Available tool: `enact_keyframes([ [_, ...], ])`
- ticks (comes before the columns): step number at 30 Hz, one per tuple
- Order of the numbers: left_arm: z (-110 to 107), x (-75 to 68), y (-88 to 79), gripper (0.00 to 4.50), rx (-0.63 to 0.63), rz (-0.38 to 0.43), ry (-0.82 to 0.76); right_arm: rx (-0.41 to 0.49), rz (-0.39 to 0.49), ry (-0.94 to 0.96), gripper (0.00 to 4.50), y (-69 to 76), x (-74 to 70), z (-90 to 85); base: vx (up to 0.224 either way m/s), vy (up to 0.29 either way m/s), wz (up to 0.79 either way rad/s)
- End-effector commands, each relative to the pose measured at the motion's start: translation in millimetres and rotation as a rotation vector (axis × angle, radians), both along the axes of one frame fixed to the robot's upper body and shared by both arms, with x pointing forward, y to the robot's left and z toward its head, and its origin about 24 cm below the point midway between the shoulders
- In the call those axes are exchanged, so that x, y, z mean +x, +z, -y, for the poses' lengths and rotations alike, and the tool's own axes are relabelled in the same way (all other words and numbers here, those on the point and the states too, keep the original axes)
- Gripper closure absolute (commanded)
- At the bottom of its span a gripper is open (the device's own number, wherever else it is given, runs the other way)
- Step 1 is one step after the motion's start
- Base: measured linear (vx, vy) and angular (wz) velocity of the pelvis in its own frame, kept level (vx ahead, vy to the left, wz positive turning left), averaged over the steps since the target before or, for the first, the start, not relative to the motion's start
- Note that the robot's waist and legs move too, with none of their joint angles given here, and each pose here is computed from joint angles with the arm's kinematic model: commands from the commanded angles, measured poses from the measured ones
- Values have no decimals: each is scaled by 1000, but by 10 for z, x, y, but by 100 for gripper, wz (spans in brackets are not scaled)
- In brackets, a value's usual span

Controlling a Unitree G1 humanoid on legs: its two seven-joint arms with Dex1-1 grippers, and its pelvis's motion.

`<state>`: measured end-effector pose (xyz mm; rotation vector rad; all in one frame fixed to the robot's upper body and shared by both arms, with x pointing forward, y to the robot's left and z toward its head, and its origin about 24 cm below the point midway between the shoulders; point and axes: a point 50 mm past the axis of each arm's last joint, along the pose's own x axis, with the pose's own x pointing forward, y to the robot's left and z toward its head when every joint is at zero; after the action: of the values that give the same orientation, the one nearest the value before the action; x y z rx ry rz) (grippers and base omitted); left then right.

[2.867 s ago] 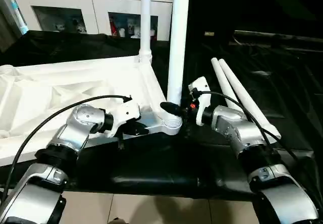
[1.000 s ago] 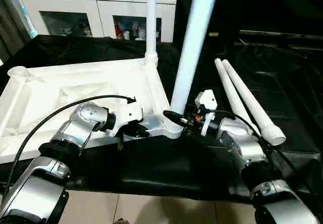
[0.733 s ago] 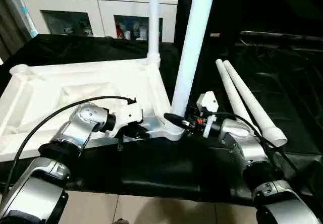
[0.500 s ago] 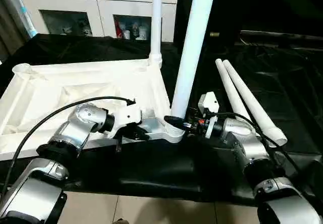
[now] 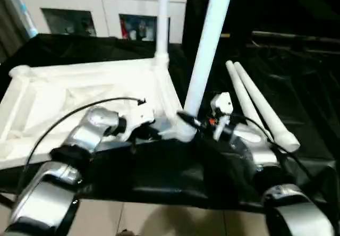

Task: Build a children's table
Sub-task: Rotate leg to tighten

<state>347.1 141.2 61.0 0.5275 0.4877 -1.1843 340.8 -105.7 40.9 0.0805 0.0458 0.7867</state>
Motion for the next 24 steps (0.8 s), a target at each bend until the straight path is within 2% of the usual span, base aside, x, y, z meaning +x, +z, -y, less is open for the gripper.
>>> enact_keyframes([
  [1,62,105,123,450,6,46,43,-108,-252,-186,261,-518,-159,160,0,0,0],
  [3,142,195,110,450,32,70,155,-133,-287,-336,261,-529,-90,42,0,0,0],
  [5,216,258,95,450,41,87,258,-113,-329,-437,261,-511,-39,-66,0,0,0],
  [9,351,306,64,450,82,117,357,-129,-333,-508,261,-422,31,-280,0,0,0],
  [12,410,315,68,450,88,118,372,-119,-341,-516,261,-397,40,-367,0,0,0],
  [24,424,320,77,450,90,106,363,-142,-349,-512,261,-395,38,-449,0,0,0],
])
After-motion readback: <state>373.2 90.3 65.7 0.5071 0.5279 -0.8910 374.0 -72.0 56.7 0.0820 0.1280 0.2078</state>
